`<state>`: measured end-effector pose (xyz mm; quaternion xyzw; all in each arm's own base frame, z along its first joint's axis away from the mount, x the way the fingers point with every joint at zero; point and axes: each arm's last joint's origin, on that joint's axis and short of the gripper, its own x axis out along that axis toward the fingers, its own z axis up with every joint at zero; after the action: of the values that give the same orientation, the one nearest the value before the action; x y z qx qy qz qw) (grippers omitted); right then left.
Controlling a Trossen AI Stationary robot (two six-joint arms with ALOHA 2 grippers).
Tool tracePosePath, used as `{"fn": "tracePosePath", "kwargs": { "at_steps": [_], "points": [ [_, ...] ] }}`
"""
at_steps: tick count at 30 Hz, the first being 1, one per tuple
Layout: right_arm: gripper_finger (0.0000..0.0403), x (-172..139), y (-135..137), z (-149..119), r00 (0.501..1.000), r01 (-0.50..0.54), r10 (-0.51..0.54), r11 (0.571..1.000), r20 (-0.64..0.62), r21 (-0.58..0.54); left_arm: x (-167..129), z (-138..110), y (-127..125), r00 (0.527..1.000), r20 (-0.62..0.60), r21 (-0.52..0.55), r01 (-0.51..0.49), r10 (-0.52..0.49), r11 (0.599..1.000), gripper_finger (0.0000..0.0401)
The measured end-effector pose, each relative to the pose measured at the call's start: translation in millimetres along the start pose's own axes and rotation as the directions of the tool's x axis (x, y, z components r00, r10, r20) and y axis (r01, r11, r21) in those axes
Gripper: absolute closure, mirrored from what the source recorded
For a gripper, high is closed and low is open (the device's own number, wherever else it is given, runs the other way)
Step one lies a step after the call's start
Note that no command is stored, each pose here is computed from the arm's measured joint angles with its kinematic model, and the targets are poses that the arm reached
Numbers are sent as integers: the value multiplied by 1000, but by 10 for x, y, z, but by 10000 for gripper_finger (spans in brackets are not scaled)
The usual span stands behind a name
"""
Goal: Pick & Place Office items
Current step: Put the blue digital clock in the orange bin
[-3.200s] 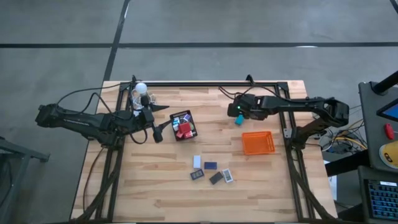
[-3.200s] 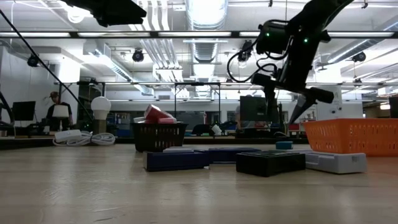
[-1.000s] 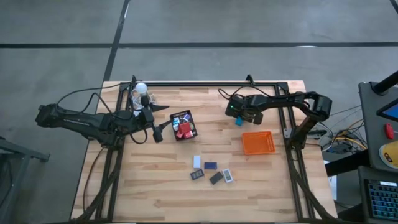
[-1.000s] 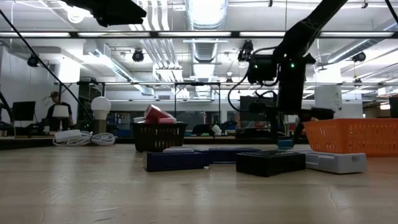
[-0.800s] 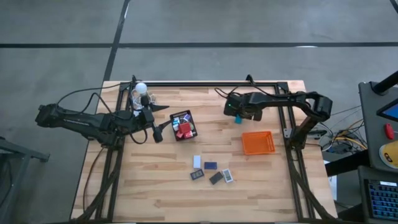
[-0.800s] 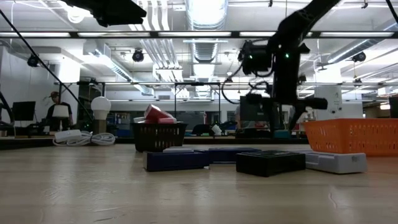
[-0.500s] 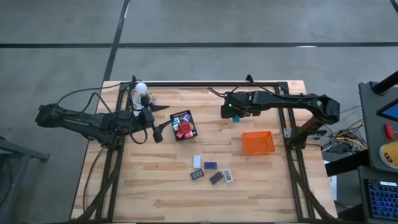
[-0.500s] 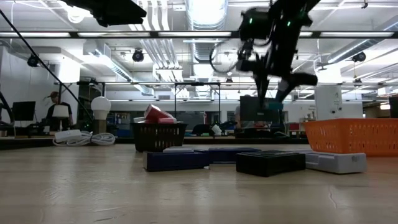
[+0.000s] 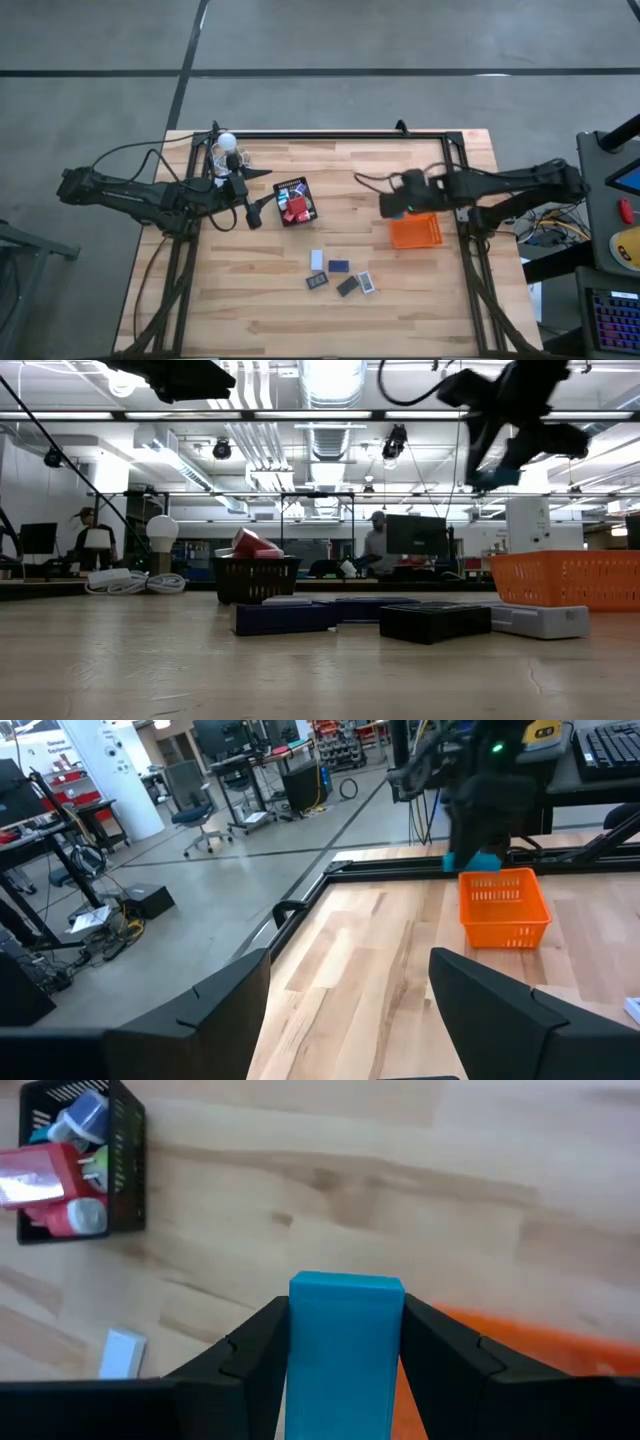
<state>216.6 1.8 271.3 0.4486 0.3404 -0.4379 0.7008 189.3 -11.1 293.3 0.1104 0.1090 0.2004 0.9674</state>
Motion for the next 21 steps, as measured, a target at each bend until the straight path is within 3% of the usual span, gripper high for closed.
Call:
{"fn": "tracePosePath", "kwargs": {
  "at_steps": [9,21],
  "points": [
    [236,-14,-276,-402,1000,20,-18,994,-15,103,0,0,-1,1000,0,0,0,0,1000,126],
    [236,276,-473,-562,987,157,-146,969,-70,189,0,0,0,1000,0,0,0,0,1000,126]
  ]
}}
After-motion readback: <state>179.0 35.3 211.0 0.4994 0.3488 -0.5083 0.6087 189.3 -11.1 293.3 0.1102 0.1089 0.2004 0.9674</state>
